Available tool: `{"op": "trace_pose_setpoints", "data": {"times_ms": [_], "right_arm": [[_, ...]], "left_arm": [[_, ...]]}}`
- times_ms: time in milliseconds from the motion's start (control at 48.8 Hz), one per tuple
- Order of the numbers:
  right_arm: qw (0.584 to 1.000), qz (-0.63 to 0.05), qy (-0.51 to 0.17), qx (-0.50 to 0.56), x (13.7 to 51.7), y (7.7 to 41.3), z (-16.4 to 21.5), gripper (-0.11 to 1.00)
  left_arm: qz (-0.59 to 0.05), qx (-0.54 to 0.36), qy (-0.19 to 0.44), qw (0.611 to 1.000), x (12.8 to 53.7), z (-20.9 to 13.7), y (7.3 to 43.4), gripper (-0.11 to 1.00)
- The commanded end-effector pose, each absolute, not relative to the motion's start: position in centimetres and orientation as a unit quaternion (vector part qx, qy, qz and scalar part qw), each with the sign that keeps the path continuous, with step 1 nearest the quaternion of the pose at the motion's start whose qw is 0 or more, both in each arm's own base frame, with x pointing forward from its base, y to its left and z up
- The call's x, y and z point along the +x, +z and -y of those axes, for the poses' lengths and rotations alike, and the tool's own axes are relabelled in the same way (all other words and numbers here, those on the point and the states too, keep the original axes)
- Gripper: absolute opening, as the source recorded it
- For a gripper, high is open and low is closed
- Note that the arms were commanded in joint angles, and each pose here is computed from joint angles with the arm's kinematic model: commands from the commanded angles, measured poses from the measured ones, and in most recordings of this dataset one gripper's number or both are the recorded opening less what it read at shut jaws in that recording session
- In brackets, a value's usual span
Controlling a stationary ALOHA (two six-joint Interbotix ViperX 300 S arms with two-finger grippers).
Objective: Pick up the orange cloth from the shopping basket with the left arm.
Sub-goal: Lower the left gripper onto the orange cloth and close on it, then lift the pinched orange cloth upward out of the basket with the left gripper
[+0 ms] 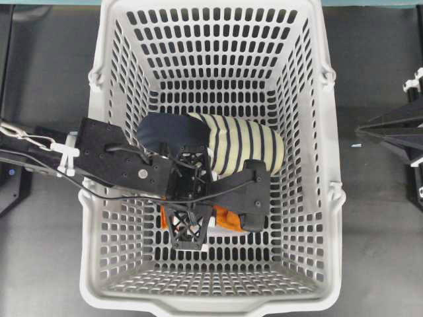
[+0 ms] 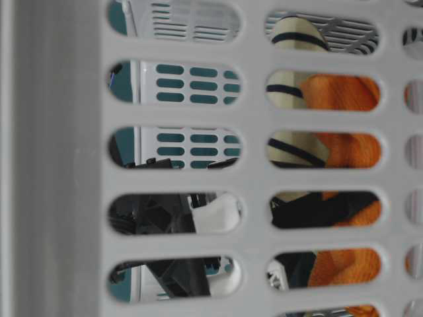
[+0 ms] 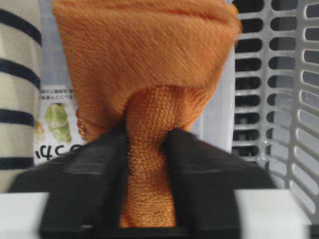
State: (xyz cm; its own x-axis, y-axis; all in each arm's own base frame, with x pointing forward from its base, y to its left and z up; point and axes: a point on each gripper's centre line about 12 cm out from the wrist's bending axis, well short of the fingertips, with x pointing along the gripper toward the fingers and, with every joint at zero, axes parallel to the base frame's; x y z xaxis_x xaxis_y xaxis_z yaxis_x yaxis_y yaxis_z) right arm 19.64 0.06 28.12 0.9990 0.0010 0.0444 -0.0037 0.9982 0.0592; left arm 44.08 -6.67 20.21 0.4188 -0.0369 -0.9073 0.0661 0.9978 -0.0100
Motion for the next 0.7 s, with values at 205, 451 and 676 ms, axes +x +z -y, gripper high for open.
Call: {"op": "trace_pose_setpoints", "data": {"times_ms": [205,451,676], "right_arm": [[0.999,0.024,0.002,0.032,19.8,28.3,-0.1,0.0],[0.999,0.026,0.001,0.033,19.8,28.4,-0.1,0.0],[0.999,0.025,0.001,0.033,19.8,28.3,-0.1,0.0]], "left_arm": [[-0.482,0.009,-0.033,0.876,44.1,6.5,28.2,0.13],[-0.459,0.004,-0.031,0.888,42.8,6.2,36.5,0.13],[-0.457,0.005,-0.029,0.889,41.4,6.0,42.6,0.13]]}}
